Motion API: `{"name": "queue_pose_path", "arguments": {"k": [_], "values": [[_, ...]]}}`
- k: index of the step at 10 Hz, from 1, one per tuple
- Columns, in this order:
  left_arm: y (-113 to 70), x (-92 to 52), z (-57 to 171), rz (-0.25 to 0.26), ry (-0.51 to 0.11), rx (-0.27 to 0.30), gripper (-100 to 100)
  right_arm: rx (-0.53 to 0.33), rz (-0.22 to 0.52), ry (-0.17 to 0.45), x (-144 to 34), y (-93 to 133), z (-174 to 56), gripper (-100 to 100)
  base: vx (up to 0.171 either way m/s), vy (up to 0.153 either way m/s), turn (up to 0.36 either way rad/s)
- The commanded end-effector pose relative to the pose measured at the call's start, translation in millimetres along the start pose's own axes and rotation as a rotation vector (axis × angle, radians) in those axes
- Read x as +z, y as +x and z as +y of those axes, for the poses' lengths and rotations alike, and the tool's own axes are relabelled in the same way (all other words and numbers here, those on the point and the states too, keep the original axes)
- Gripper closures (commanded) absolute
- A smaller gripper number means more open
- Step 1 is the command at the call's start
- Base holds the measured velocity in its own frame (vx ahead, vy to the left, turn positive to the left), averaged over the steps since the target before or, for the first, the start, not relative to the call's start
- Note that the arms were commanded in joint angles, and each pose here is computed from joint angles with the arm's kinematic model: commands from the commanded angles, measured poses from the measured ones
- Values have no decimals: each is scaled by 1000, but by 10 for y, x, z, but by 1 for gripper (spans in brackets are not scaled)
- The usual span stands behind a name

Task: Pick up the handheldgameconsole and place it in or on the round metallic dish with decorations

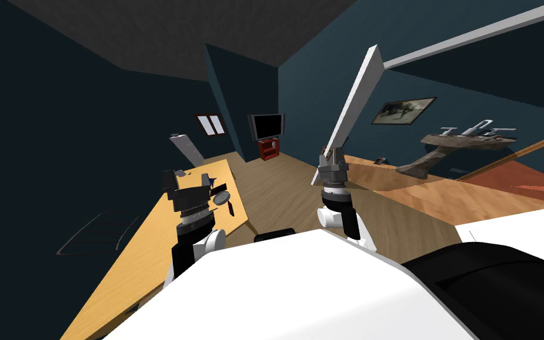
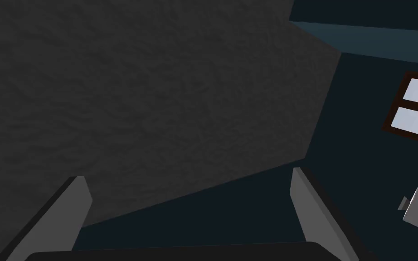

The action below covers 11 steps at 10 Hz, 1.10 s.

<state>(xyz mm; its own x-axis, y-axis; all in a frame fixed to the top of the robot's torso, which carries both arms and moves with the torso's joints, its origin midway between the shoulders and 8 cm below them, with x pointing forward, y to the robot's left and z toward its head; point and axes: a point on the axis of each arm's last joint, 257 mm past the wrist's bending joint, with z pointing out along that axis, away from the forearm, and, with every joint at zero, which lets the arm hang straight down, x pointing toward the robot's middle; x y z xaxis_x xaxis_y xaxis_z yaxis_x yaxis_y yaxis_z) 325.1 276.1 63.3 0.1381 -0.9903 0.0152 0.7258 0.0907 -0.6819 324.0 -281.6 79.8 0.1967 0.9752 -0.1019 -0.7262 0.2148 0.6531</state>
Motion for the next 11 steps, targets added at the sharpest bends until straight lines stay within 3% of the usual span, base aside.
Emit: {"name": "queue_pose_path", "arguments": {"k": [1, 7, 8, 10, 11], "values": [[29, -3, 62, 31, -19, 19, -100, 0, 0, 0, 0, 0, 0, 0, -9, 4, -49], [-19, -25, 602, 140, -172, 166, -100, 0, 0, 0, 0, 0, 0, 0, -57, 33, -129], [-21, -28, 618, 140, -178, 167, -100, 0, 0, 0, 0, 0, 0, 0, -69, 43, -63], [-113, -34, 849, 168, -243, 238, -100, 0, 0, 0, 0, 0, 0, 0, -72, 22, -174], [-115, -39, 868, 168, -251, 239, -100, 0, 0, 0, 0, 0, 0, 0, -64, 41, -71]]}}
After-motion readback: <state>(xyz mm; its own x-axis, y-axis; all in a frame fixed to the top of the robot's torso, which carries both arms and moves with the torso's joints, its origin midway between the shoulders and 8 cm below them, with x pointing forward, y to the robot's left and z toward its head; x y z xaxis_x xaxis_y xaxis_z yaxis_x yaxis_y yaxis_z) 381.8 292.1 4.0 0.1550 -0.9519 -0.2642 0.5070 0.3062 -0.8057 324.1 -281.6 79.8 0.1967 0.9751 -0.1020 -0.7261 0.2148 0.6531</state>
